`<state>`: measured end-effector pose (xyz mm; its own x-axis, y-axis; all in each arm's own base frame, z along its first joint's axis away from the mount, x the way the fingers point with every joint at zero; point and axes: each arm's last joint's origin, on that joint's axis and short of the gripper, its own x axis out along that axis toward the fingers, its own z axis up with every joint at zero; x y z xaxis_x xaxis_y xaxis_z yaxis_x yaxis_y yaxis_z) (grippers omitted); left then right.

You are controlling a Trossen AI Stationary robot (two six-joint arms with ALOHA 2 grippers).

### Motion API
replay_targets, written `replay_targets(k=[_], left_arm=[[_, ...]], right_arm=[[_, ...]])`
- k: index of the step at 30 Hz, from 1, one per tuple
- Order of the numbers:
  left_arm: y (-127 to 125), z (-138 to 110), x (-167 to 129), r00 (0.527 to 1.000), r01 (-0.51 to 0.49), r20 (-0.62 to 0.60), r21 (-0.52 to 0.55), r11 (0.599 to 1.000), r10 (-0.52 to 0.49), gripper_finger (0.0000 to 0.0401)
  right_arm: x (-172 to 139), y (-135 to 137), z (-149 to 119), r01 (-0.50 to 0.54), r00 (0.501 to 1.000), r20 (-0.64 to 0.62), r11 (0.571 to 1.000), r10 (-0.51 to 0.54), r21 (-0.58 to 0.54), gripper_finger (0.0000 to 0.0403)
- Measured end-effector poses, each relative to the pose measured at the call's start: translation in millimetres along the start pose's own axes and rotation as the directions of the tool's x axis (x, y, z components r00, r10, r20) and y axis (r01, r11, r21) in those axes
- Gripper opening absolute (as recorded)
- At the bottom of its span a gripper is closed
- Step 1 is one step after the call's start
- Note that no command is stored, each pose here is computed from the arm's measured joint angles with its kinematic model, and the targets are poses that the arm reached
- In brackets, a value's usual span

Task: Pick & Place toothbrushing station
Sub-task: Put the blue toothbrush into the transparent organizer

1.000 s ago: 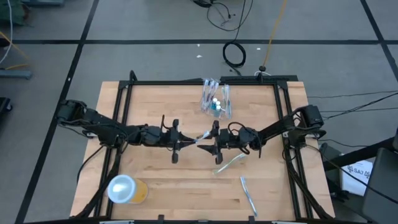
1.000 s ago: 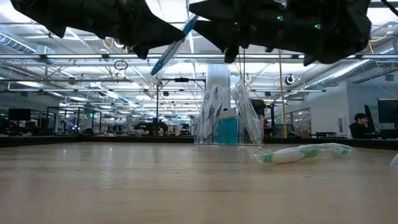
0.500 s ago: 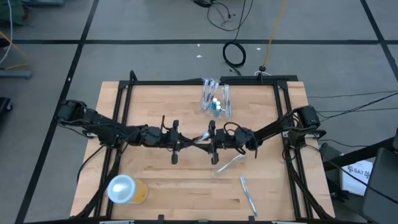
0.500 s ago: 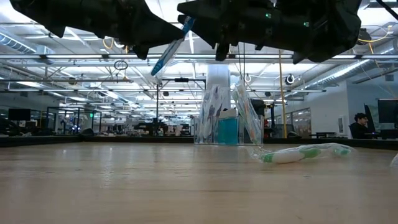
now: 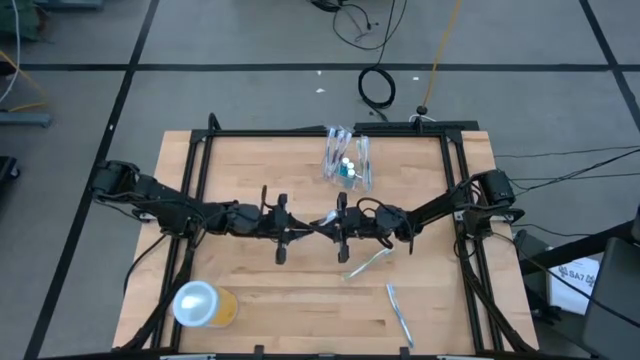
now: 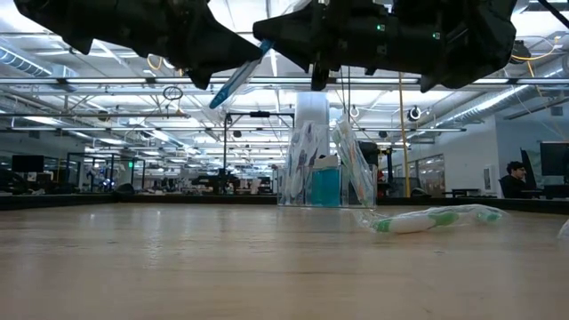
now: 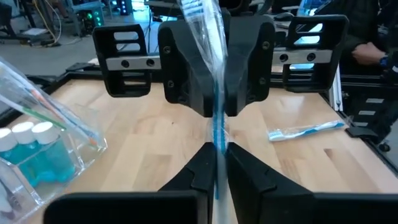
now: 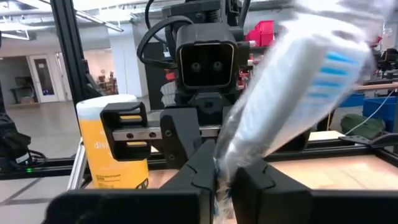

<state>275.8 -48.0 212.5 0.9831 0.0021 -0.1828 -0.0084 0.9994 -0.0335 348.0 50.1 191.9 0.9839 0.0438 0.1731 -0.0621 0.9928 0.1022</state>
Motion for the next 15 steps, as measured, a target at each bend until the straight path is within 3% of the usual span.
replay_targets(k=[7,15], left_arm=[[0.0,-2.2,0.1,1.0,0.009,-0.022,-0.01,1.0,-0.009,0.0057],[0.6,-3.2,0.2,0.999,0.0,-0.035,0.006,1.0,0.0,0.0157]], right_arm=[[-0.4,-0.7,-3.6,0.002,0.999,-0.034,1.0,-0.002,-0.019,0.0014],[-0.5,-3.4,-9.2,0.009,0.996,-0.091,1.0,-0.012,-0.026,0.0014]])
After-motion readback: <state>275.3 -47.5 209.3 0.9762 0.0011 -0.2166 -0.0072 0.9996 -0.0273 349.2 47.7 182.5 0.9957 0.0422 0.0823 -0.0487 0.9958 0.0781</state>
